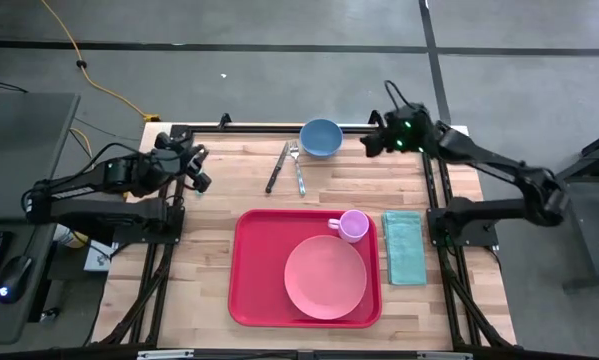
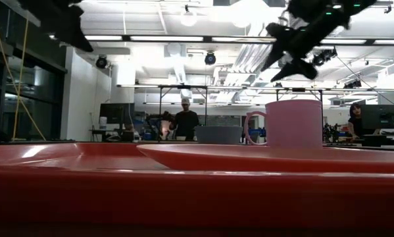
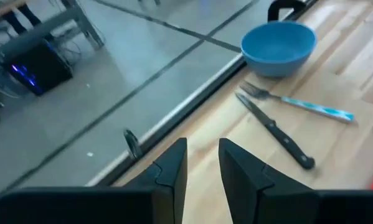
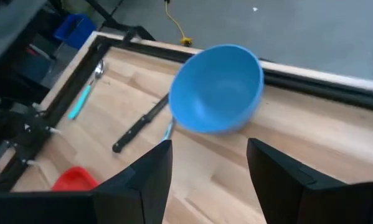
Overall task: Set up tray
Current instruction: Put the blue bowl on top of the pink plate on the red tray
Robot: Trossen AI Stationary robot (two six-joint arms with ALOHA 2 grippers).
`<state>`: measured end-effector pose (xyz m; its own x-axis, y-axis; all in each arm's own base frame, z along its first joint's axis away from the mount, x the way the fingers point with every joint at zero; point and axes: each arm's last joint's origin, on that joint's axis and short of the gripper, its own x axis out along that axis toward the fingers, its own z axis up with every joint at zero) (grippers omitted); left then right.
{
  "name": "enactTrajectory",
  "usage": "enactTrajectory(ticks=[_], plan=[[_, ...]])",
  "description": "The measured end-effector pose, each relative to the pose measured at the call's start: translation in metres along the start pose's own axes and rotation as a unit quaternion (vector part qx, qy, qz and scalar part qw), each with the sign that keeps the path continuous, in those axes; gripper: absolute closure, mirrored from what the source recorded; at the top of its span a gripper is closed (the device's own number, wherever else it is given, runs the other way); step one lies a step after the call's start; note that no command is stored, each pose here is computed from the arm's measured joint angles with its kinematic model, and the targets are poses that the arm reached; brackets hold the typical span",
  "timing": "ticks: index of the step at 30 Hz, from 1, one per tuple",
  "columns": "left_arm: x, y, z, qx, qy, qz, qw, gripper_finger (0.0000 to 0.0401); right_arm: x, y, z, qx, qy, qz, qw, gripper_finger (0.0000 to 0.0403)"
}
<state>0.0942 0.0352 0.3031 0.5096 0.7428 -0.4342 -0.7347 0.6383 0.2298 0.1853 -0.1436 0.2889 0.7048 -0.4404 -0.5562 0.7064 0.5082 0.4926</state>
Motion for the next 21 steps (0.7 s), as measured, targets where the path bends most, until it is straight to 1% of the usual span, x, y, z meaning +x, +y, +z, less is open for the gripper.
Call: enactTrajectory(ticks=[3,7,9,11,15,19,21], plan=[[-0.001,0.002,-0.007,-0.016,-0.001,-0.012,1.000,0.0277,0.018,0.010,0.026,-0.008,0.026,-0.023,0.999,0.0217],[-0.005,0.005,-0.008,-0.008,-0.012,-0.020,1.000,0.0277,0.045,0.027,0.065,-0.039,0.054,-0.071,0.995,0.0217],[-0.007,0.006,-0.008,-0.005,-0.015,-0.024,1.000,0.0277,0.062,0.028,0.079,-0.047,0.083,-0.105,0.990,0.0217],[-0.008,0.007,-0.009,-0.004,-0.018,-0.024,1.000,0.0277,0.079,0.027,0.091,-0.038,0.115,-0.123,0.985,0.0217],[-0.010,0.009,-0.009,-0.009,-0.022,-0.035,0.999,0.0277,0.110,0.021,0.101,-0.015,0.186,-0.151,0.971,0.0217],[-0.010,0.007,-0.009,-0.010,-0.020,-0.052,0.998,0.0277,0.140,0.011,0.097,-0.006,0.249,-0.193,0.949,0.0217],[-0.010,0.007,-0.010,-0.009,-0.018,-0.065,0.998,0.0277,0.152,0.008,0.094,0.004,0.264,-0.202,0.943,0.0217]])
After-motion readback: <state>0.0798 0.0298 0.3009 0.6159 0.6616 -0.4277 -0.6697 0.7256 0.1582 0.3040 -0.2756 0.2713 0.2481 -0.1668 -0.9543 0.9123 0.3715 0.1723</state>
